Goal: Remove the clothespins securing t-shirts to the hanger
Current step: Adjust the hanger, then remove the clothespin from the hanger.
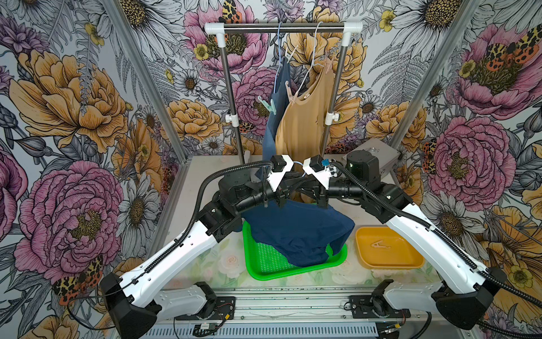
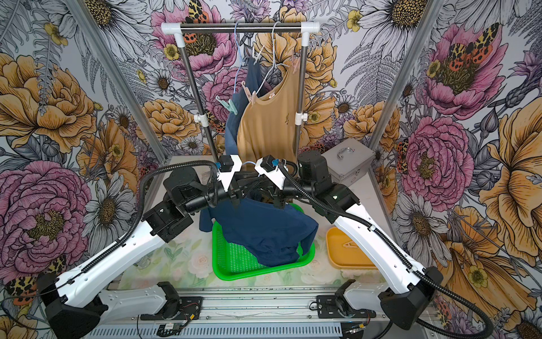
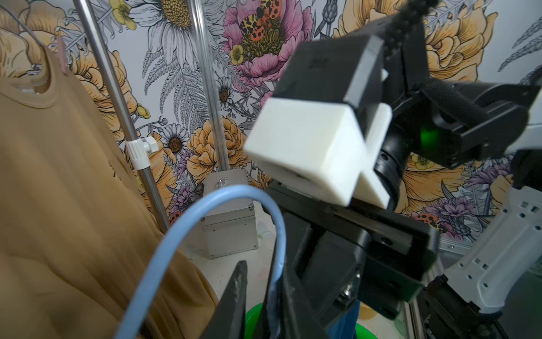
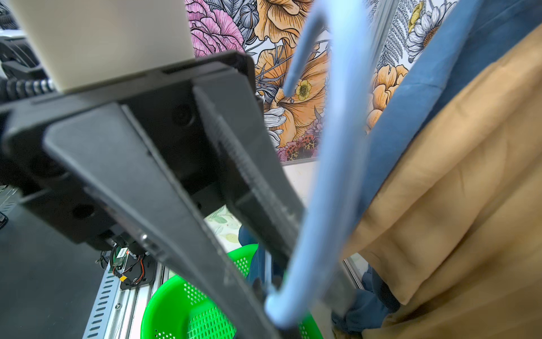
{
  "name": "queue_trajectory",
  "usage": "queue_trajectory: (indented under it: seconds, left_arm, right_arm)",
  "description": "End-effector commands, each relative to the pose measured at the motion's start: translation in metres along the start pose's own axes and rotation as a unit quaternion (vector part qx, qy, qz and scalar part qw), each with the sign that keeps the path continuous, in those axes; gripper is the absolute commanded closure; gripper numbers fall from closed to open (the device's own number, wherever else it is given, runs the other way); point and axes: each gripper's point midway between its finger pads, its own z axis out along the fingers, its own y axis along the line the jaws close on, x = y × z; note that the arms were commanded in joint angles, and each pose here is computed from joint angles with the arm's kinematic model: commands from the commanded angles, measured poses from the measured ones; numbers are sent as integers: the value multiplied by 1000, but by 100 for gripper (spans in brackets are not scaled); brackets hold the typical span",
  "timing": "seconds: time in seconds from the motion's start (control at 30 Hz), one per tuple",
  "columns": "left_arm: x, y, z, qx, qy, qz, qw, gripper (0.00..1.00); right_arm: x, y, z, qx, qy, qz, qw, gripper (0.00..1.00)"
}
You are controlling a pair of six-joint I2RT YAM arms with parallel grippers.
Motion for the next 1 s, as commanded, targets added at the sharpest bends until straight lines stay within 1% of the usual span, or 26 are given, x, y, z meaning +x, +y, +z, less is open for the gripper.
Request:
queue_trajectory:
  seconds: [0.0,0.1,0.2,0.33,0.53,0.67,0.7,0.87,0.97]
  left_arm:
    - [-15,4,-15,-3,-27,5,1000,63]
    - [-13,6,-25,-5,-22,3,1000,54]
    - [-10,12,-39,-21,-1,3,1000,45]
    - [-13,23,-65,-49,11,-3,999,36]
    - [-20,37,-99,-71,11,-14,997,33]
    - [-19,49,-111,-79,15,-43,996,30]
    - [-17,49,-112,-74,16,-46,996,28]
    - [3,44,-113,-55,47,-31,997,23]
    - [15,36,-116,-39,56,-5,998,22]
  right_arm:
    - [-19,3,-4,-6,-23,-20,1000,100]
    - [-20,1,-4,-2,-22,-22,1000,100]
    - [-20,-2,-8,3,-14,-29,999,100]
    - [-17,-7,-16,15,22,-50,998,100]
    - [-14,-11,-31,17,70,-65,995,100]
    - [-1,-10,-35,17,106,-71,992,100]
    - [4,-10,-35,17,114,-72,991,100]
    - [28,-7,-33,9,139,-76,987,100]
    - [41,-3,-32,1,152,-88,985,100]
